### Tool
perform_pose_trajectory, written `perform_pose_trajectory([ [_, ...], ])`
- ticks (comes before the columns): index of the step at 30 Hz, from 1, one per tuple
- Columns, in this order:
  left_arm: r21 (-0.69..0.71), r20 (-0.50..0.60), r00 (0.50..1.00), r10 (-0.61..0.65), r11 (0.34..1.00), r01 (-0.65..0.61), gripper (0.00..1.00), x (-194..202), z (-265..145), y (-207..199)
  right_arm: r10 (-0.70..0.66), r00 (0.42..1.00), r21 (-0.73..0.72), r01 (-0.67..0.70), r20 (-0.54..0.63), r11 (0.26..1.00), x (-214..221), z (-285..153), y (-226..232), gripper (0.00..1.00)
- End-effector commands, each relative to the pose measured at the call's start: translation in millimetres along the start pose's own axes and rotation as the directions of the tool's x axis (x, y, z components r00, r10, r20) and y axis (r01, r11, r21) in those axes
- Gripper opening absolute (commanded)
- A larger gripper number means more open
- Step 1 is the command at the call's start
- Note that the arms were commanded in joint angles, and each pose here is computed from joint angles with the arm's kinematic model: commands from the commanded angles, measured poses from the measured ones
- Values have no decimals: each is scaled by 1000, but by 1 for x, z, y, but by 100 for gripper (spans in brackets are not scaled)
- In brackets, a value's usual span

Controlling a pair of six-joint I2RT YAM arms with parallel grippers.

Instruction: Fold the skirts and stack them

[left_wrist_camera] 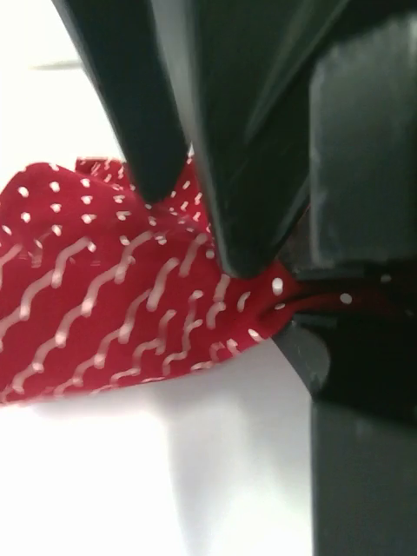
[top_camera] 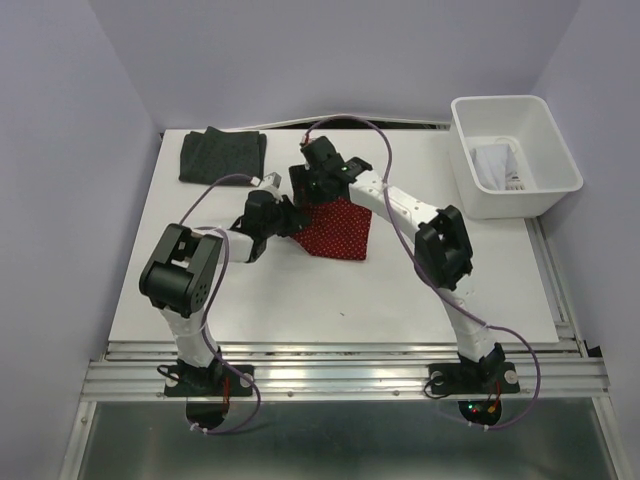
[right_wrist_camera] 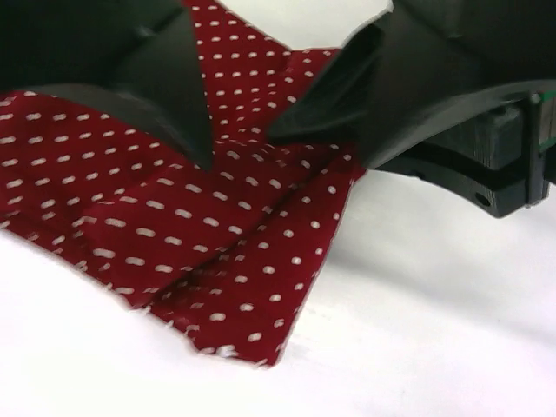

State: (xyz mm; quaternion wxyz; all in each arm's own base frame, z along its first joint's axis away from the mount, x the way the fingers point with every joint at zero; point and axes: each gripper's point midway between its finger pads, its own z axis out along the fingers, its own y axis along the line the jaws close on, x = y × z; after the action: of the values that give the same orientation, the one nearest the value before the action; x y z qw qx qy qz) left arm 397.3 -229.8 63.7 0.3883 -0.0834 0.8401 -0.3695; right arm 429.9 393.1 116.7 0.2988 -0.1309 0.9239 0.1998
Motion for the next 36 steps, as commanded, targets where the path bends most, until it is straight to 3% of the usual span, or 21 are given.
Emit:
perform_pose_trajectory([
  [1, -47, 116, 971, 208, 978, -204, 10, -57, 12, -8, -49, 980, 14, 48, 192, 999, -72, -36, -10, 80],
  [2, -56, 124, 964, 237, 971, -231, 6, -65, 14, -6, -51, 974, 39, 44, 220, 998, -84, -42, -20, 90],
  [4, -92, 145, 944, 297, 954, -286, 0, -87, 19, -10, -63, 961, 71, 46, 268, 996, -106, -55, -40, 100],
  [5, -106, 145, 917, 371, 927, -359, 0, -97, 21, -9, -48, 951, 114, 14, 306, 993, -122, -68, -66, 100],
  [8, -136, 140, 892, 430, 901, -413, 0, -126, 31, -2, -32, 931, 171, -33, 363, 985, -149, -96, -116, 100],
  [14, -190, 251, 865, 434, 898, -396, 0, -216, 36, 4, 20, 939, 184, -88, 342, 979, -137, -114, -166, 100],
  [15, -222, 245, 868, 431, 897, -383, 0, -225, 36, 18, 12, 933, 179, -82, 360, 980, -139, -121, -164, 100],
  [19, -256, 288, 812, 509, 857, -447, 0, -271, 30, 11, 20, 939, 174, -84, 342, 981, -126, -118, -165, 100],
  [36, -183, 314, 653, 690, 718, -671, 0, -334, 3, -29, 33, 949, 138, -80, 315, 987, -119, -110, -160, 100],
])
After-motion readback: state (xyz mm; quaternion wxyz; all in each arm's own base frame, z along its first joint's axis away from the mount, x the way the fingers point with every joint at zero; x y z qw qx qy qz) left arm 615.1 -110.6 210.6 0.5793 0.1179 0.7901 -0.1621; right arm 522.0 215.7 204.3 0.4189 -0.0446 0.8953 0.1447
